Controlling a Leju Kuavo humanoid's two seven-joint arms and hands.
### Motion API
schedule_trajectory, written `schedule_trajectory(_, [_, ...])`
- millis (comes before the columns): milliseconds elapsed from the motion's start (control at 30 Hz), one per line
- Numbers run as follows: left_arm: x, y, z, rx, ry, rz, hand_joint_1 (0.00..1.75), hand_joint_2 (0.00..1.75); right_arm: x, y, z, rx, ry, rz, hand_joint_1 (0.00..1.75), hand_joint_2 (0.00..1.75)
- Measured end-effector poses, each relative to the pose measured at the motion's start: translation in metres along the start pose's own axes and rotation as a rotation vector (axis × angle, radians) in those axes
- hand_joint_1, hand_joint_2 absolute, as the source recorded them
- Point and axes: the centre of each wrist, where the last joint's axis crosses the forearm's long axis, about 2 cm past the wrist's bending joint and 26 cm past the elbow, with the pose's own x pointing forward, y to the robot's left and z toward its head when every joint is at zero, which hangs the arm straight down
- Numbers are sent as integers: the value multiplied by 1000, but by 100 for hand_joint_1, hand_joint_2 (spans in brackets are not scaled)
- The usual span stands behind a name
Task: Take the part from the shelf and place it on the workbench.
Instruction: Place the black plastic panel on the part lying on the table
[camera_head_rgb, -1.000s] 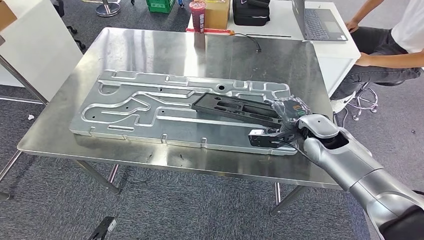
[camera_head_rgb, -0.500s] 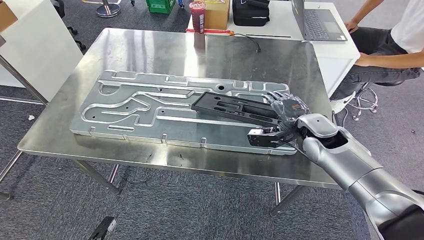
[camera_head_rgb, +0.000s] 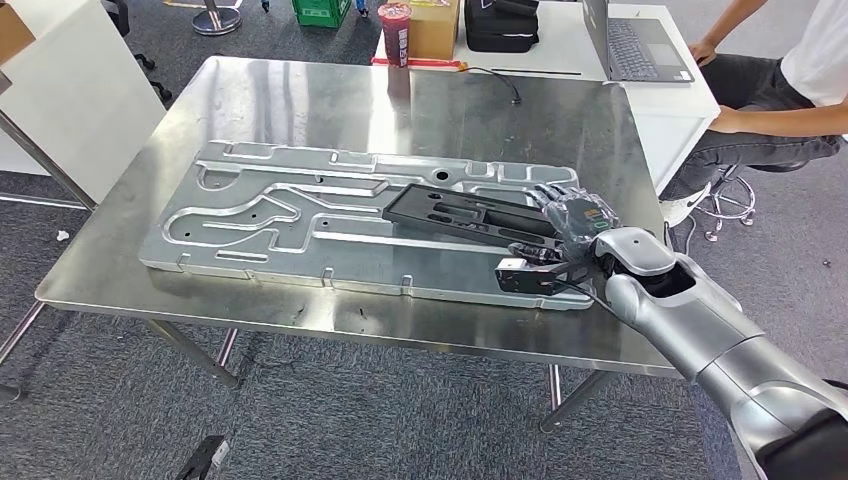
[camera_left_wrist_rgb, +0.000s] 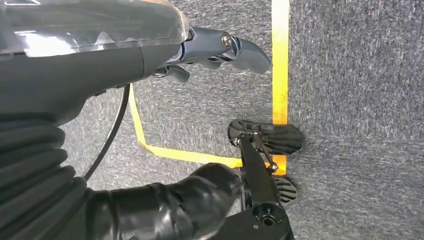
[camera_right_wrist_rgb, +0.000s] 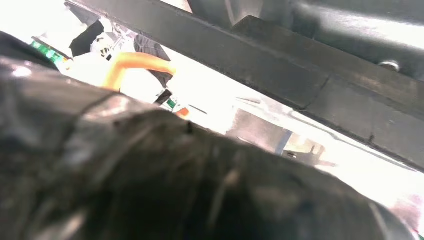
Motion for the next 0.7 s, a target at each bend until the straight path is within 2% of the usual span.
schedule_trajectory(133, [0, 0, 0, 2, 3, 12, 0, 0, 1, 0, 0, -11, -5, -7, 0, 0])
schedule_trajectory(200, [0, 0, 0, 7, 11, 18, 0, 0, 6, -4, -1, -64, -22, -37, 0, 0])
schedule_trajectory(333, [-2, 1, 1, 23, 35, 23, 0, 0, 33, -39, 2, -211, -87, -112, 0, 0])
schedule_trajectory(467, [-2, 0, 0, 44, 62, 13, 0, 0, 56, -71, 14, -360, -153, -124, 0, 0])
schedule_trajectory(600, [-5, 0, 1, 61, 88, 7, 0, 175, 65, -78, 28, -434, -177, -113, 0, 0])
schedule_trajectory(700, [-6, 0, 1, 72, 104, 4, 0, 175, 60, -84, 37, -476, -172, -94, 0, 0])
